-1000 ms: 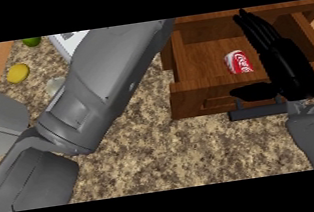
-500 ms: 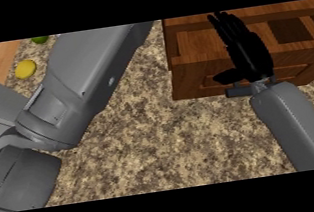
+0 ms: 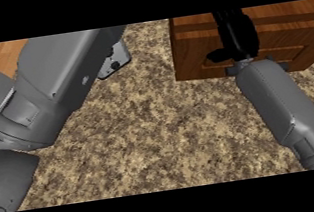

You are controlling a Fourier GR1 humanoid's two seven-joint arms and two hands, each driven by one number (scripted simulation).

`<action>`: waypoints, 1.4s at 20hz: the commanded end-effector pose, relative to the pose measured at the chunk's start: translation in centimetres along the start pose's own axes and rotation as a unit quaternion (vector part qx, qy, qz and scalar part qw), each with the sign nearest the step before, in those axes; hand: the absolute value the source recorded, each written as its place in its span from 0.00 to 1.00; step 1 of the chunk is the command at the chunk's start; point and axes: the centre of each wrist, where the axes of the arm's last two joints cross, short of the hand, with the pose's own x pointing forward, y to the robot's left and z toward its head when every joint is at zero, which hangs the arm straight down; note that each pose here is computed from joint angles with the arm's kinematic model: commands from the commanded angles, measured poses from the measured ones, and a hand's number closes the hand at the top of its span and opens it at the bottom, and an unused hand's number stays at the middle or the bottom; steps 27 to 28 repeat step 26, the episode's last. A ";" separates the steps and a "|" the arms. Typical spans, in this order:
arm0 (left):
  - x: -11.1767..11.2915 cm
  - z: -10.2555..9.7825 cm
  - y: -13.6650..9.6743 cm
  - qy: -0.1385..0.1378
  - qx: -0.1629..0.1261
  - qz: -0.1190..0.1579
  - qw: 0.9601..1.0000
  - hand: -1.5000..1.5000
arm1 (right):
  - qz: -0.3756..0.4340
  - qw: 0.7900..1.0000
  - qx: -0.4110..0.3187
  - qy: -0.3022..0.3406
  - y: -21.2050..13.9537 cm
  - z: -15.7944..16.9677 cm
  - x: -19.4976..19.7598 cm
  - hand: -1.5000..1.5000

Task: Pick up the can, place it into the drawer and close the drawer

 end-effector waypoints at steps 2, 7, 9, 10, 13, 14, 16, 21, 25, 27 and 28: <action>0.8 -0.2 2.0 0.002 0.002 -0.001 1.000 0.00 | 0.019 0.999 -0.025 0.013 -0.1 -2.3 -0.4 0.00; -2.9 0.7 2.3 0.006 -0.006 -0.007 1.000 0.00 | 0.024 0.999 -0.048 0.004 0.0 -3.5 0.7 0.00; -1.6 0.4 3.0 0.009 -0.009 -0.012 1.000 0.00 | 0.025 0.998 -0.057 0.005 -3.0 -6.5 0.8 0.00; -1.5 0.3 4.1 0.009 -0.001 -0.002 1.000 0.00 | 0.031 0.998 -0.052 0.012 -1.4 -5.0 0.2 0.00; -1.1 0.8 3.5 0.003 -0.020 0.001 1.000 0.00 | 0.026 0.998 -0.061 0.013 -2.7 -6.8 1.4 0.00; -2.5 0.6 5.2 0.005 -0.005 -0.006 1.000 0.00 | 0.025 0.998 -0.059 0.001 -2.3 -6.5 1.2 0.00; -1.3 0.8 5.4 0.000 -0.016 0.002 1.000 0.00 | 0.015 0.998 -0.059 0.010 -3.0 -7.3 1.8 0.00; -1.6 1.0 7.1 0.009 -0.012 0.004 1.000 0.00 | -0.072 0.994 -0.076 -0.006 -4.5 -8.9 3.8 0.00; -1.9 1.9 6.5 0.008 -0.023 -0.003 1.000 0.00 | -0.078 0.994 -0.076 -0.010 -3.4 -8.1 3.3 0.00; -3.9 2.0 7.6 0.014 -0.013 0.002 1.000 0.00 | -0.082 0.993 -0.079 -0.018 -3.9 -8.4 3.2 0.00; -3.9 2.0 7.6 0.014 -0.013 0.002 1.000 0.00 | -0.082 0.993 -0.079 -0.018 -3.9 -8.4 3.2 0.00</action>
